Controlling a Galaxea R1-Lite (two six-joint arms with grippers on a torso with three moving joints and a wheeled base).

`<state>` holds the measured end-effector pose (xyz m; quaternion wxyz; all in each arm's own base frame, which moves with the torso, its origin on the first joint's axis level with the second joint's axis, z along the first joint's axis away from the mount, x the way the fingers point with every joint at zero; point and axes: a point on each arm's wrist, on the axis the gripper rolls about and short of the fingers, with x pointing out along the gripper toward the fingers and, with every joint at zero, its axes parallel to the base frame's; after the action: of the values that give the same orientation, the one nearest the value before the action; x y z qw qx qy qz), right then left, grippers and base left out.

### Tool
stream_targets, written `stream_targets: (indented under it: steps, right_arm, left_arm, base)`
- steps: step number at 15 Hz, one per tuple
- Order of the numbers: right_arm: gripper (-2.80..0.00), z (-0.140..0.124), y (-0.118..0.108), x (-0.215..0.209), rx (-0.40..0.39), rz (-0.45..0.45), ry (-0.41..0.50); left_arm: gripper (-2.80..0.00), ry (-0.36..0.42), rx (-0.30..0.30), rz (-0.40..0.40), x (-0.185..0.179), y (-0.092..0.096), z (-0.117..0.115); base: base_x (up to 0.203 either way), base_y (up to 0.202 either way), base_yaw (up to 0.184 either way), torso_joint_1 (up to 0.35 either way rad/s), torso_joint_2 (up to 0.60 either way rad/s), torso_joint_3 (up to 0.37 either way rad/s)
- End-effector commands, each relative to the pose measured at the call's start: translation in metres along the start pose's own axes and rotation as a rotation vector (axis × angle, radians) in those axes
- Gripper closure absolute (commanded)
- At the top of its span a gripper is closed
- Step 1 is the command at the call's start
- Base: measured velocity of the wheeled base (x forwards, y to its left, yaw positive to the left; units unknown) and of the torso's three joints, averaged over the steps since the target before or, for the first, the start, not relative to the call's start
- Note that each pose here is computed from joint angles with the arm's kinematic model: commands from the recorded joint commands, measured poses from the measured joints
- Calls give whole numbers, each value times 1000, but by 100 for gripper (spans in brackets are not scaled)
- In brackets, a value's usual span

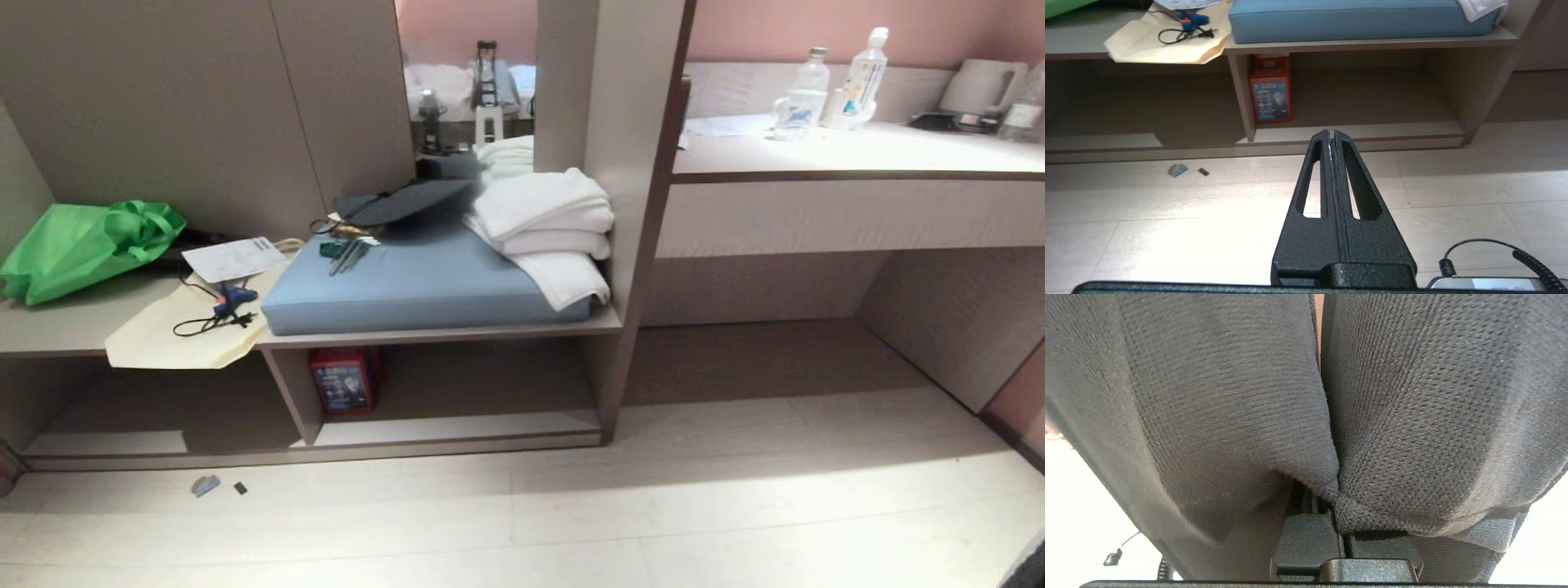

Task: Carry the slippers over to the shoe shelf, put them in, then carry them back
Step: Place the slippers into the shoe cabinet

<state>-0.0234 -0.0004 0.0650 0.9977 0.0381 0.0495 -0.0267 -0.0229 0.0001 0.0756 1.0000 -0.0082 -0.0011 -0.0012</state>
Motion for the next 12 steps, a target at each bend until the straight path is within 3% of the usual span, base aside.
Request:
stream_targets:
  steps: [1, 12]
  right_arm:
    - [0, -1, 0, 0, 1, -1, 0]
    - [0, 0, 0, 0, 1, -1, -1]
  left_arm:
    - [0, -1, 0, 1, 0, 0, 0]
    - [0, -2, 0, -1, 0, 0, 0]
  base:
    - [0, 197, -2, 9, 2, -2]
    - [0, 195, -3, 2, 3, 2]
